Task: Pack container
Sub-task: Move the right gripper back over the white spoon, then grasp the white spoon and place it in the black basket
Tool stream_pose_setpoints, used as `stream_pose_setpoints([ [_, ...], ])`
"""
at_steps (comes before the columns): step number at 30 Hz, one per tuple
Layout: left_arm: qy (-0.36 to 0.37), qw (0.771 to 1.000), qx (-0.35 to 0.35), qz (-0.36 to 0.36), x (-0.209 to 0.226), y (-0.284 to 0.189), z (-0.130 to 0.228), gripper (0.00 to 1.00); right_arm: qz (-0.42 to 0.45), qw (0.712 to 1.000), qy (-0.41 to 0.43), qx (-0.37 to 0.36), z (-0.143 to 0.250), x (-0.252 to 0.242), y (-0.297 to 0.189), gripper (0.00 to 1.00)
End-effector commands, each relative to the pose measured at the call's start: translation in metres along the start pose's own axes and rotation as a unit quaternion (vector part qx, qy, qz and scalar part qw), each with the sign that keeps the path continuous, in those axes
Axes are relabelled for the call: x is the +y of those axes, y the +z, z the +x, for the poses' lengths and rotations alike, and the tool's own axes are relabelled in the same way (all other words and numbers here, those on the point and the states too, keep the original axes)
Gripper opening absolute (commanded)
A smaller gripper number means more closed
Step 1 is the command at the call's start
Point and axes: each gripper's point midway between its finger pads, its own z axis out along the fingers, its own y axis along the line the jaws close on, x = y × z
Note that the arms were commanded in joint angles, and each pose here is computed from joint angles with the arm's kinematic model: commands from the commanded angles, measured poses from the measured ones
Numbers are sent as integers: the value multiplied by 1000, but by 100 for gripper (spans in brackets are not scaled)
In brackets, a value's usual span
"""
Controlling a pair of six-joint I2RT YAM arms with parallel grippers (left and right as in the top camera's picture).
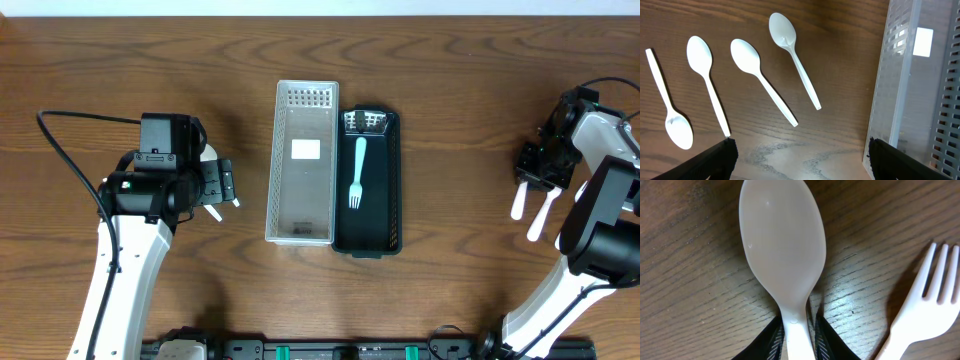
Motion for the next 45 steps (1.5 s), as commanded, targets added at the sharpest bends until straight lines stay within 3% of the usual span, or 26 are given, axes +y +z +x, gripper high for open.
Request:
stream_pose_setpoints([
  [1,3,1000,-12,2,-1,-6,-6,87,-5,1000,-4,13,3,5,9,23],
  [11,3,1000,-12,2,-1,-6,-6,87,-20,1000,-4,15,4,10,6,1],
  [18,3,1000,-12,2,-1,-6,-6,87,-26,999,-30,-16,6,31,-34,1],
  [24,3,1000,-12,2,-1,-6,-6,87,-56,984,-117,-121,20,101,-121,1],
  [31,3,1000,-12,2,-1,-6,-6,87,-136,944,-219,-205,92,215,-191,1],
  [36,3,1000,-12,2,-1,-6,-6,87,-149,937,-251,-191,130,266,-176,1],
  [42,3,1000,-12,2,-1,-6,-6,87,-97,949,-266,-139,150,290,-114,1],
  [45,3,1000,-12,2,-1,-6,-6,87,-74,951,-277,-113,155,296,-83,14],
])
